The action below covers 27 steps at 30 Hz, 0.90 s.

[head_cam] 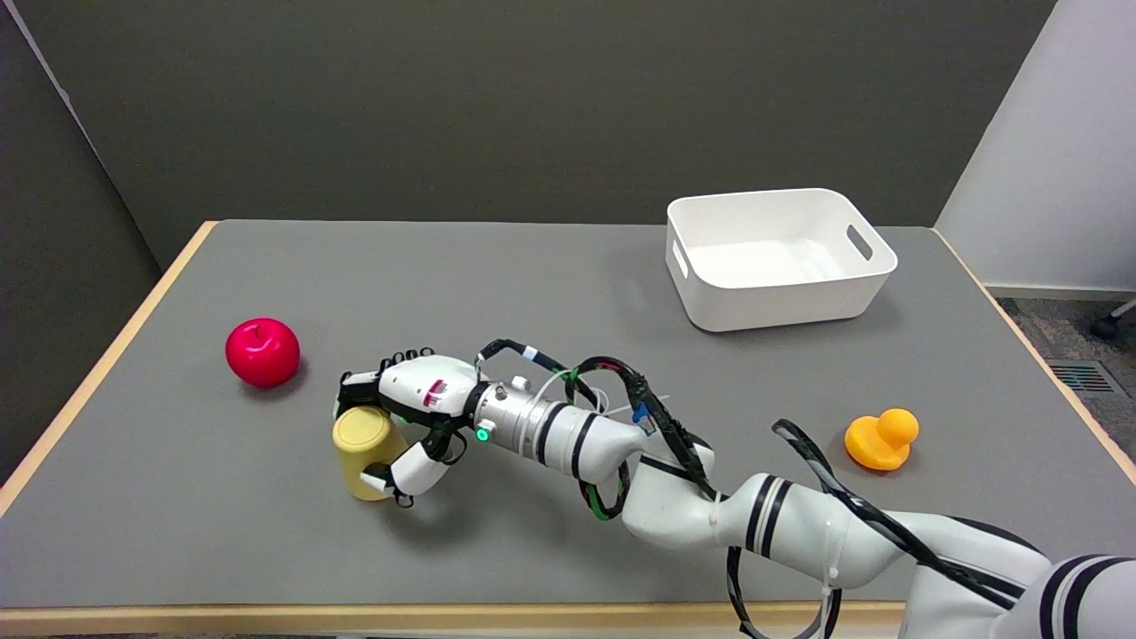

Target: Pick up the cup.

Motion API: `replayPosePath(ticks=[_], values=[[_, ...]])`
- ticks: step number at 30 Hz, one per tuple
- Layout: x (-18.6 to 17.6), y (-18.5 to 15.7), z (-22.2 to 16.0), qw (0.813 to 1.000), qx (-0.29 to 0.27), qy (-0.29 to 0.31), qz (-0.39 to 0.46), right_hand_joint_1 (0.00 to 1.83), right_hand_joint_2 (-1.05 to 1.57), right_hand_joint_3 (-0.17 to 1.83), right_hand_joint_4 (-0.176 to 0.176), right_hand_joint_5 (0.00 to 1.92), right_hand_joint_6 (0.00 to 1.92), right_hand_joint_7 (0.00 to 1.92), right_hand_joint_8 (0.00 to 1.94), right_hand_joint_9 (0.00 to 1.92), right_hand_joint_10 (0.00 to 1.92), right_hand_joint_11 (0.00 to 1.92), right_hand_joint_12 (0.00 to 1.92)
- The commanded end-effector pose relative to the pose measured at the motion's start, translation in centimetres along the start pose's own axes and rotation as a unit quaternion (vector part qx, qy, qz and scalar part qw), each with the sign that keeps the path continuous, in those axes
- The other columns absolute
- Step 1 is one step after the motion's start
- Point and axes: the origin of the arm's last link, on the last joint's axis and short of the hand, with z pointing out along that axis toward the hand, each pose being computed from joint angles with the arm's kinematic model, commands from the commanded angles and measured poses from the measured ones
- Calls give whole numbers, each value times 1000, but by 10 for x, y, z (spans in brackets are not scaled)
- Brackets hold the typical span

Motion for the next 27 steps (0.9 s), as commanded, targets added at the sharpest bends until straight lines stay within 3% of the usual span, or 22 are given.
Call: replayPosePath(ticks=[1,3,7,11,17,20,27], values=[[0,2,-1,1000,-2,1,3,1308,1086,275,-120,489,1060,780,1369,693,1278,665,1734],[2,3,-1,1000,-3,4,3,1185,1225,84,-143,545,1523,857,1328,782,1244,726,1676],[16,7,-3,1000,-5,26,1,1178,1143,227,-105,598,1496,874,1325,824,1316,818,1880],[45,15,-7,998,-15,62,-1,1189,1060,378,-109,624,1477,891,1340,822,1435,832,1921],[102,26,-17,990,-42,123,-60,1197,1039,412,-125,630,1463,902,1346,822,1455,841,1921],[135,42,-26,980,-81,155,-95,1203,1068,355,-145,620,1449,901,1350,856,1385,831,1921],[215,98,-61,941,-222,198,-158,1203,1060,370,-143,624,1449,903,1351,859,1386,836,1921]])
